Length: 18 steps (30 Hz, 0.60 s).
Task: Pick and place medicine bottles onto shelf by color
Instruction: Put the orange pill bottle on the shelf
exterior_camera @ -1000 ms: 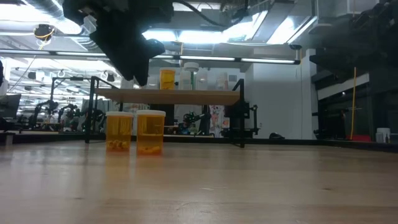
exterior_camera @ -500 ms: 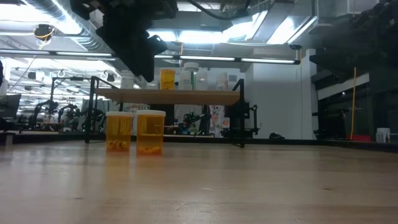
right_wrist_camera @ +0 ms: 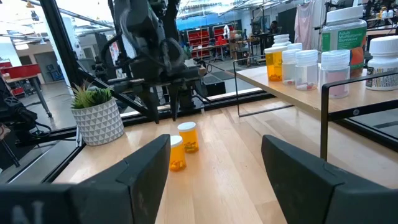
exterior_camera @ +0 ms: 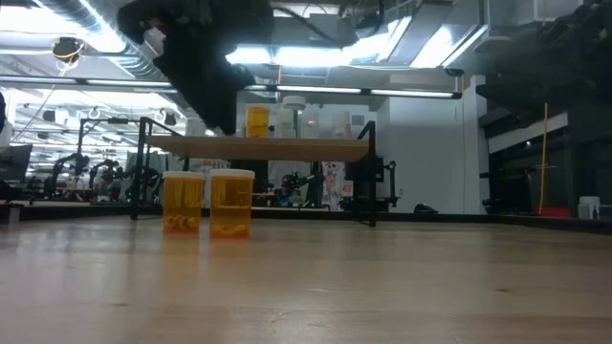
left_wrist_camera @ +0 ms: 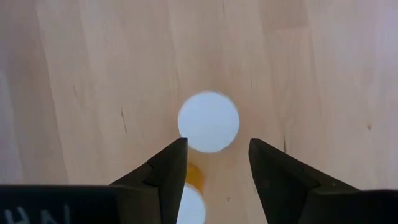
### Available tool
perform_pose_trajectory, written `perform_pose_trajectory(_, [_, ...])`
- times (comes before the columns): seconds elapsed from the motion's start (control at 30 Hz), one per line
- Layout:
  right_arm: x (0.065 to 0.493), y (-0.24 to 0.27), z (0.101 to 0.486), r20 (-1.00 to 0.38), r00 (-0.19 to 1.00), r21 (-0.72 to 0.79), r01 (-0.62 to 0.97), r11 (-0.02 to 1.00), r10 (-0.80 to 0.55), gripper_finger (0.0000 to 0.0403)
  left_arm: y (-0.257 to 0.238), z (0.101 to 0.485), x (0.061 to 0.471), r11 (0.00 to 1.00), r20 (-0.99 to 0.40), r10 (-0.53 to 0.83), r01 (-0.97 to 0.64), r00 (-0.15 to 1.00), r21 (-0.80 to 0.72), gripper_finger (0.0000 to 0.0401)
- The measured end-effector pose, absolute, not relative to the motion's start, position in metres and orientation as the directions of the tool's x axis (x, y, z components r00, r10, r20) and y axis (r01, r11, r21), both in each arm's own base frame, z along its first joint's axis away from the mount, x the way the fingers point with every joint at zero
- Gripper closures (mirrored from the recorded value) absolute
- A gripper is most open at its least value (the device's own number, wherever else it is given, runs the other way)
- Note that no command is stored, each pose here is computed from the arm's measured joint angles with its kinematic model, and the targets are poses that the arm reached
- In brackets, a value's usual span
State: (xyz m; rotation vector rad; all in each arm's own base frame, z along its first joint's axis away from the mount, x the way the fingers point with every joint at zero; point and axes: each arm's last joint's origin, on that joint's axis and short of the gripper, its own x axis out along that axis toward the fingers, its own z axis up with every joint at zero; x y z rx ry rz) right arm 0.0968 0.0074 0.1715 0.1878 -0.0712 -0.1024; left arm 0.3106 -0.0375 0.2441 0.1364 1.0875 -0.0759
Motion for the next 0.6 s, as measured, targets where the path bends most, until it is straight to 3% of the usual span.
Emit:
perform_pose_trajectory(0.13, [0.097, 0.007, 0.171, 0.061, 0.992, 0.19, 0.095, 0.977, -0.108, 0.0148, -0.038, 0.237, 0.316, 0.989, -0.892, 0.006, 0.132, 0.452, 0.073, 0.0218])
perform_pose_trajectory(0.4, [0.097, 0.007, 0.172, 0.062, 0.992, 0.19, 0.094, 0.977, -0.108, 0.0148, -0.041, 0.236, 0.322, 0.981, -0.869, -0.005, 0.172, 0.494, 0.092, 0.013])
perform_pose_trajectory(0.6, [0.097, 0.007, 0.172, 0.062, 0.992, 0.19, 0.095, 0.977, -0.108, 0.0148, -0.041, 0.231, 0.324, 0.985, -0.878, 0.011, 0.146, 0.478, 0.092, 0.0124])
